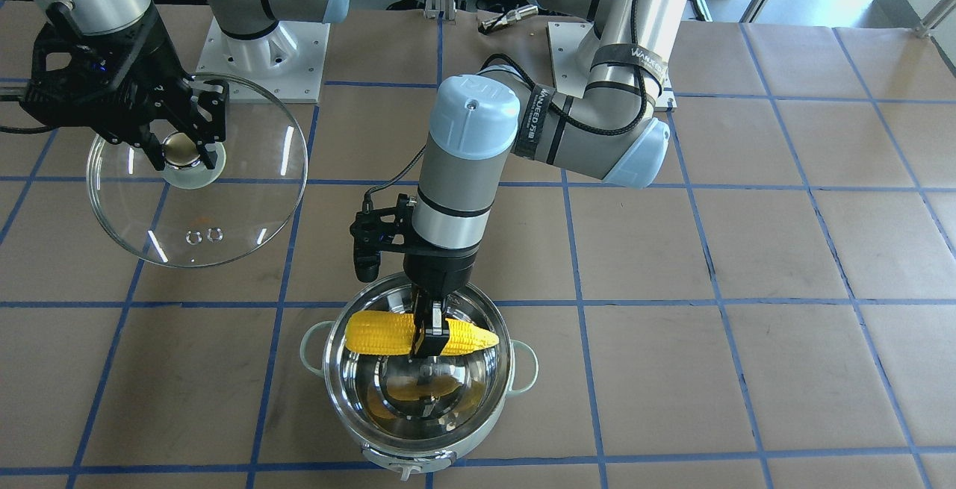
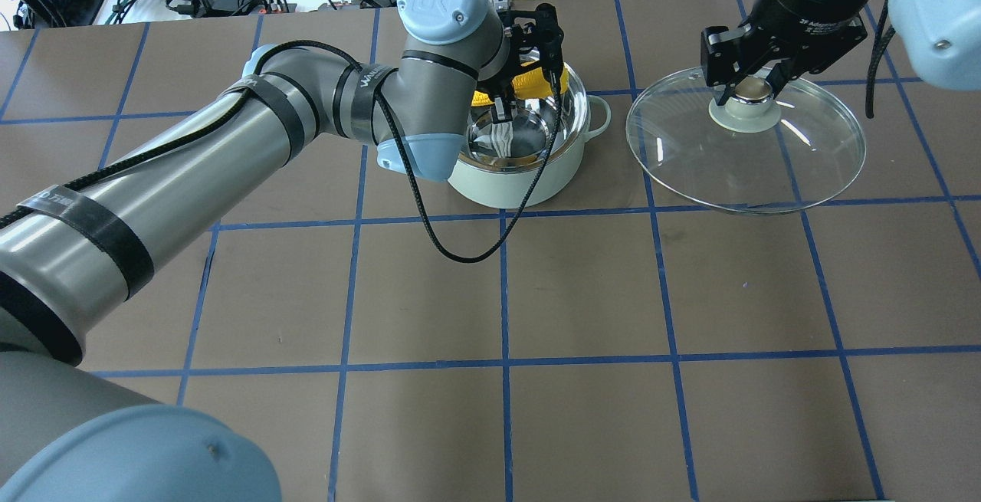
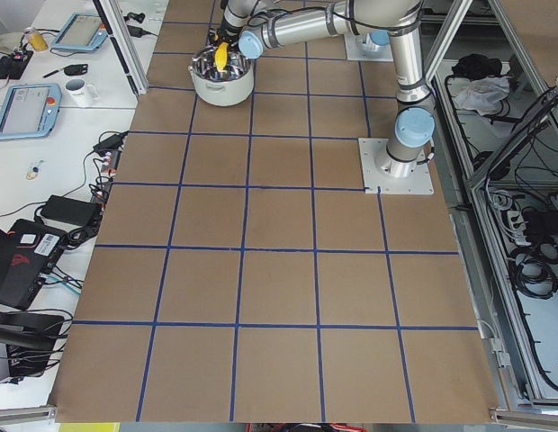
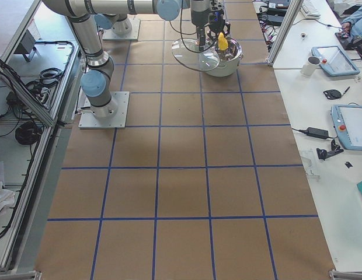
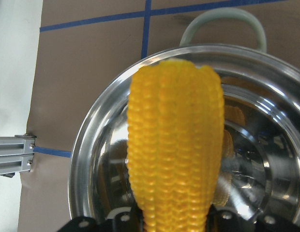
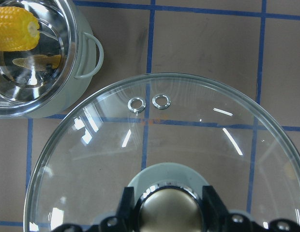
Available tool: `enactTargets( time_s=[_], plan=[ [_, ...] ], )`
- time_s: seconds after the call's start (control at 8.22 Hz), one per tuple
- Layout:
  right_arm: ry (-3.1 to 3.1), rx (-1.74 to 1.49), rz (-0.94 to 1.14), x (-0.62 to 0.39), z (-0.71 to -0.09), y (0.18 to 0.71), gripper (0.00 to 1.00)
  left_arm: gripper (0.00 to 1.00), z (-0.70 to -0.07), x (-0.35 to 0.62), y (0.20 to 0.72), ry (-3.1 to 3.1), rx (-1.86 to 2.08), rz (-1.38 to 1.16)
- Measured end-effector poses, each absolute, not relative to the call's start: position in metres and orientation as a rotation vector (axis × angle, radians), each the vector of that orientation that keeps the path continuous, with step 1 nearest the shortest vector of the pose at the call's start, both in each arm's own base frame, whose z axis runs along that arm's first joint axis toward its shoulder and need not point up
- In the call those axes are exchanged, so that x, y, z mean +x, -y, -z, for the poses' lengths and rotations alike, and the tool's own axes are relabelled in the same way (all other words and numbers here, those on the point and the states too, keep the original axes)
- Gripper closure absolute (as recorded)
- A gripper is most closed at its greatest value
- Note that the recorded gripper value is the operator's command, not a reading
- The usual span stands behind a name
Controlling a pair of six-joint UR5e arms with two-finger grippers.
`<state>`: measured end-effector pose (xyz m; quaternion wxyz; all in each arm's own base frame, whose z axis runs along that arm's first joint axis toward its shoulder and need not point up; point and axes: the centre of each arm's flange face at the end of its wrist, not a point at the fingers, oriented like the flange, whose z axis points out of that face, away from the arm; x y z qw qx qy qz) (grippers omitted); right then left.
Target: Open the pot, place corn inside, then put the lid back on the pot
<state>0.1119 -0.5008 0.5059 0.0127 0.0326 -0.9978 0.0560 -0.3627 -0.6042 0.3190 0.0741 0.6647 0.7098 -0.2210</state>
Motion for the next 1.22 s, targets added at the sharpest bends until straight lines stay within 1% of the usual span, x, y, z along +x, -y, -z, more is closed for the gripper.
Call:
enactTargets(
  time_s=[0.12,0.24,0.36,0.49,0.97,1.22],
  plan=[
    [3.11,0.103,-0.174,0.112,-0.505,0.501,0.62,0.13,-0.315,-0.364,0.607,-2.123,1.999,0.668],
    [3.111,0.104,-0.175,0.112,-0.505,0.502,0.62,0.11,-0.314,-0.365,0.607,-2.121,1.996,0.675],
    [3.11,0.105,-0.18,0.111,-0.505,0.503,0.63,0.03,-0.316,-0.365,0.607,-2.124,1.991,0.681],
    [3.109,0.106,-0.184,0.111,-0.505,0.503,0.63,0.0,-0.318,-0.365,0.607,-2.126,1.986,0.688],
    [3.11,0.105,-0.19,0.111,-0.504,0.505,0.64,0.0,-0.349,-0.361,0.599,-2.12,1.956,0.728],
    [3.11,0.105,-0.239,0.112,-0.503,0.512,0.64,0.0,-0.391,-0.351,0.585,-2.152,1.919,0.741]
  ],
)
